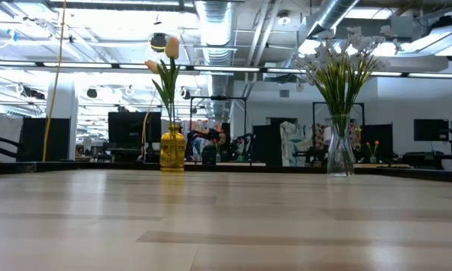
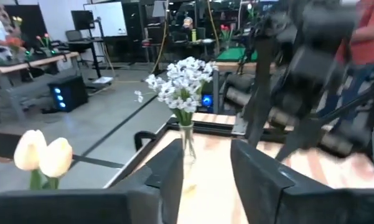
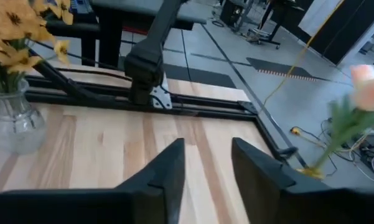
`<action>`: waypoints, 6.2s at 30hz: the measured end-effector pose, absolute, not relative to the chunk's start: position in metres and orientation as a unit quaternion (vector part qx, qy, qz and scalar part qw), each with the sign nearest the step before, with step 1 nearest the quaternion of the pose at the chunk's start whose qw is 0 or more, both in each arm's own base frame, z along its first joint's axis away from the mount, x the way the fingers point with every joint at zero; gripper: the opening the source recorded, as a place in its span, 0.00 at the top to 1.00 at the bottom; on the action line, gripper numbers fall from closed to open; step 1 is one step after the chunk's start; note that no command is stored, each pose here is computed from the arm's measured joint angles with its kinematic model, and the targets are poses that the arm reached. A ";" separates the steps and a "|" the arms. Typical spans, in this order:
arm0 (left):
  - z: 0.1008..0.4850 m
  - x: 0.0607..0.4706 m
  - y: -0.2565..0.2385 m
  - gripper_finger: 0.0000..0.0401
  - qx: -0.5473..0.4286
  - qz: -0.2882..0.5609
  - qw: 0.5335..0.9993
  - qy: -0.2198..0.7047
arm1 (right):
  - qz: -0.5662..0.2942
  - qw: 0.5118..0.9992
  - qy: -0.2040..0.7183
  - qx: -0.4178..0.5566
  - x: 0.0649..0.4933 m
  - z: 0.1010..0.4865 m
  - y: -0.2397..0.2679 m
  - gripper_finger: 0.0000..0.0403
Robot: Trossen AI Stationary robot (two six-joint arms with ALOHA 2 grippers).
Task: Sort flowers into vase by color
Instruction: Return to Home Position
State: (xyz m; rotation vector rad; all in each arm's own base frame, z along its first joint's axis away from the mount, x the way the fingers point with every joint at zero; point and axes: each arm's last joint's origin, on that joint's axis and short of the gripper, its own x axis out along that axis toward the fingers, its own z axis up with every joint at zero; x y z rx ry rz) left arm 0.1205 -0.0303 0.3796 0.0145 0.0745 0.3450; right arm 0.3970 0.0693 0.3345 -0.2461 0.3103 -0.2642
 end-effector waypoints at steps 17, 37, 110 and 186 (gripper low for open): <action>0.371 0.125 0.007 1.00 0.071 0.199 0.975 0.075 | -0.120 0.971 0.171 -0.113 0.258 0.420 0.030 0.95; 0.284 0.118 0.008 1.00 0.056 0.197 0.977 0.060 | -0.097 0.994 0.048 -0.010 0.201 0.258 -0.005 0.95; 0.173 0.096 0.005 1.00 0.096 0.137 0.986 -0.024 | -0.128 0.987 0.098 0.025 0.109 0.152 -0.009 0.94; 0.172 0.096 0.005 1.00 0.057 0.133 0.989 -0.029 | -0.126 0.988 0.085 0.004 0.107 0.156 -0.009 0.91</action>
